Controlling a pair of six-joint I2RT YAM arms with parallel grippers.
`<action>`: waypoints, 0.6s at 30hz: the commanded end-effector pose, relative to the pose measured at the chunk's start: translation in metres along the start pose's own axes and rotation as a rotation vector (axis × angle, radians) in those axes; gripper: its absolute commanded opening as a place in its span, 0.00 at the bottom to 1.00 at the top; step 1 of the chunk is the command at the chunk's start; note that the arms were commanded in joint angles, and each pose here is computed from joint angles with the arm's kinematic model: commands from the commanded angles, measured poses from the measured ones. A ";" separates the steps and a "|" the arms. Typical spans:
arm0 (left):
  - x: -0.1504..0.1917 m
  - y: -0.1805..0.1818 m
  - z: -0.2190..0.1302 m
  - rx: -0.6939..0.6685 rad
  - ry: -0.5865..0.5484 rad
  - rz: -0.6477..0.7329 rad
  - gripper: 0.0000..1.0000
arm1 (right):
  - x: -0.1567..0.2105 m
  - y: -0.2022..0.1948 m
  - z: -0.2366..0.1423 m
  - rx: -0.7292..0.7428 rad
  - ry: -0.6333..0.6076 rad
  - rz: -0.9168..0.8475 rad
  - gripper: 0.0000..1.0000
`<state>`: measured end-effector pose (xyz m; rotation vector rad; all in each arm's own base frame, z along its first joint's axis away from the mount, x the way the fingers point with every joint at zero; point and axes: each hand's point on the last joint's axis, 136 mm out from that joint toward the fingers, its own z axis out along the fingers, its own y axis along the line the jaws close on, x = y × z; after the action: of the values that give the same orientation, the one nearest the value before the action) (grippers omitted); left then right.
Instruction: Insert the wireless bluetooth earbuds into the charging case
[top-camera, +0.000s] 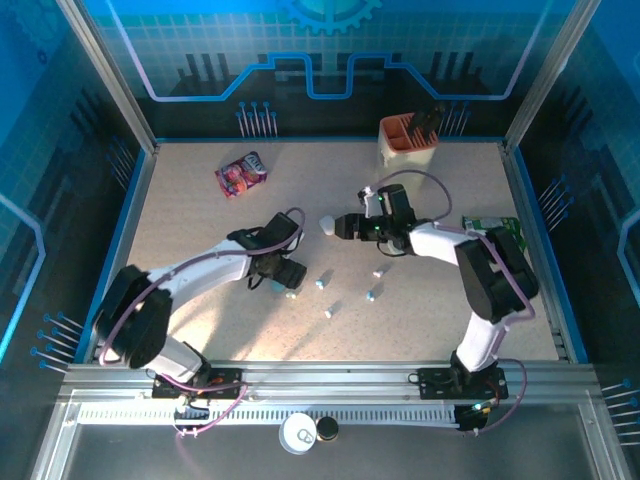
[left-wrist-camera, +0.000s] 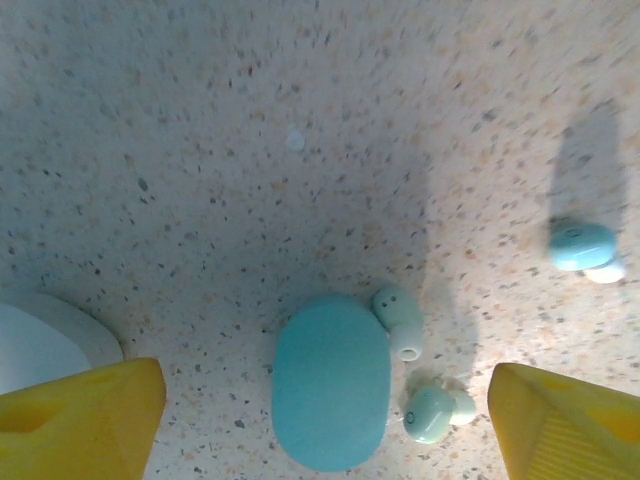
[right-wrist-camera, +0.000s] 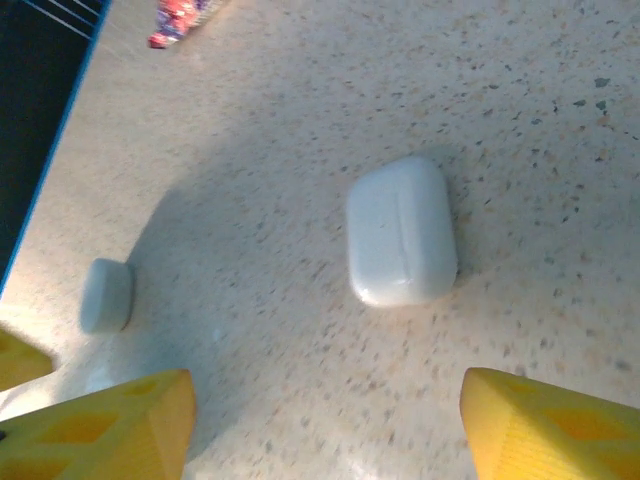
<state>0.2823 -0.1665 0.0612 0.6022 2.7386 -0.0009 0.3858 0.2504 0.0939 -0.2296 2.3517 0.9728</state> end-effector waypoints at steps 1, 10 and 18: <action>0.026 0.006 0.006 -0.030 0.163 -0.007 0.82 | -0.007 0.008 -0.023 0.000 -0.057 -0.048 0.71; 0.035 0.004 0.024 -0.023 0.251 0.015 0.59 | 0.022 -0.007 -0.046 0.079 -0.024 -0.061 0.72; 0.037 0.003 0.025 -0.013 0.237 0.007 0.44 | 0.022 0.004 -0.055 0.035 -0.038 -0.054 0.72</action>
<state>0.2632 -0.1516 0.0248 0.6621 2.9420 0.1202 0.3437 0.2206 0.1023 -0.2538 2.3467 0.8862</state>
